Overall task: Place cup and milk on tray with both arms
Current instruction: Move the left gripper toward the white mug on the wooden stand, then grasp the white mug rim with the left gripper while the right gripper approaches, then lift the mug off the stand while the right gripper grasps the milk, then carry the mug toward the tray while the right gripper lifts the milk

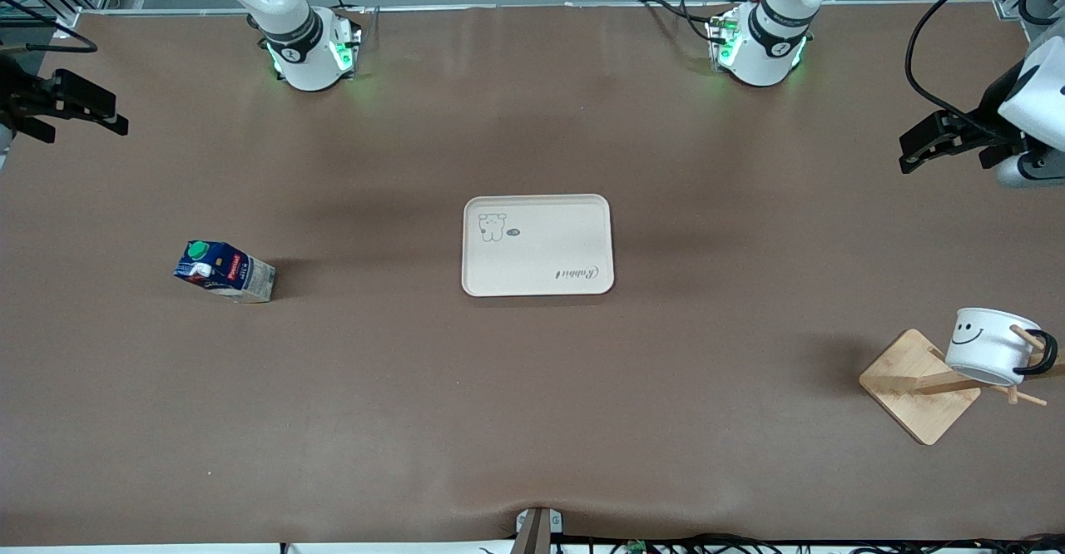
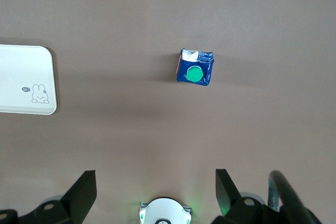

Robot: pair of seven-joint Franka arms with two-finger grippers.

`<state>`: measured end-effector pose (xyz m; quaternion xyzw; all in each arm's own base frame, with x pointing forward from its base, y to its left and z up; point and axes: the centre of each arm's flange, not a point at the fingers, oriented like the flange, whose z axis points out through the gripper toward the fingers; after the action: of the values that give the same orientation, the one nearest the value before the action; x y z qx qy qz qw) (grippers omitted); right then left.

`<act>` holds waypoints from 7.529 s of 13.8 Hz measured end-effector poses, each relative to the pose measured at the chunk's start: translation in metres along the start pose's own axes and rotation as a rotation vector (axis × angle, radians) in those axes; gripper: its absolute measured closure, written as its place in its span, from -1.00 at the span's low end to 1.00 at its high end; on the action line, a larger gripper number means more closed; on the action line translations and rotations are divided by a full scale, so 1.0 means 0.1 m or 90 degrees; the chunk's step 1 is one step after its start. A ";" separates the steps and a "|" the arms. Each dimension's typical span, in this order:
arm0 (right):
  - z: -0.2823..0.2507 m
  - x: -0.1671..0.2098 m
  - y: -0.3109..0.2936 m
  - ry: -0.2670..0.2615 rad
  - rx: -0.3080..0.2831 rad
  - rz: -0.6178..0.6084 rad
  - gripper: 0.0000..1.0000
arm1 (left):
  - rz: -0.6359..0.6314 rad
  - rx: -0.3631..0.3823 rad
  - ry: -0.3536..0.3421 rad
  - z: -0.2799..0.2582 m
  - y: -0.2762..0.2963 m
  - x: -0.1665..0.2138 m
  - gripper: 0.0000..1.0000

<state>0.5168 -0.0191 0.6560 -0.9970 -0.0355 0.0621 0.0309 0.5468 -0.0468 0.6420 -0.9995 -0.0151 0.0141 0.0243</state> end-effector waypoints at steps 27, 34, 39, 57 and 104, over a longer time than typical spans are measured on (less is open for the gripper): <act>0.01 0.01 0.01 0.004 0.000 0.001 -1.00 | -0.015 0.039 0.033 0.60 -0.51 0.72 -1.00; 0.01 0.03 0.01 0.007 -0.001 0.001 -1.00 | -0.139 -0.070 0.112 1.17 -1.40 0.88 -1.00; 0.02 0.03 0.01 0.007 -0.001 0.001 -1.00 | -0.230 -0.152 0.181 1.83 -1.63 0.89 -1.00; 0.65 0.52 0.12 -0.051 -0.003 0.009 -1.00 | -0.223 -0.149 0.253 2.31 -1.45 1.11 0.64; 2.84 0.81 0.59 0.049 -0.052 0.005 -1.00 | -0.159 -0.055 -0.219 3.51 4.25 -0.44 0.81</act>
<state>0.5648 -0.0559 0.3608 -0.9992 -0.0332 0.0227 -0.0083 0.5050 -0.4558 0.2722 -0.9728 -0.1436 0.1807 -0.0200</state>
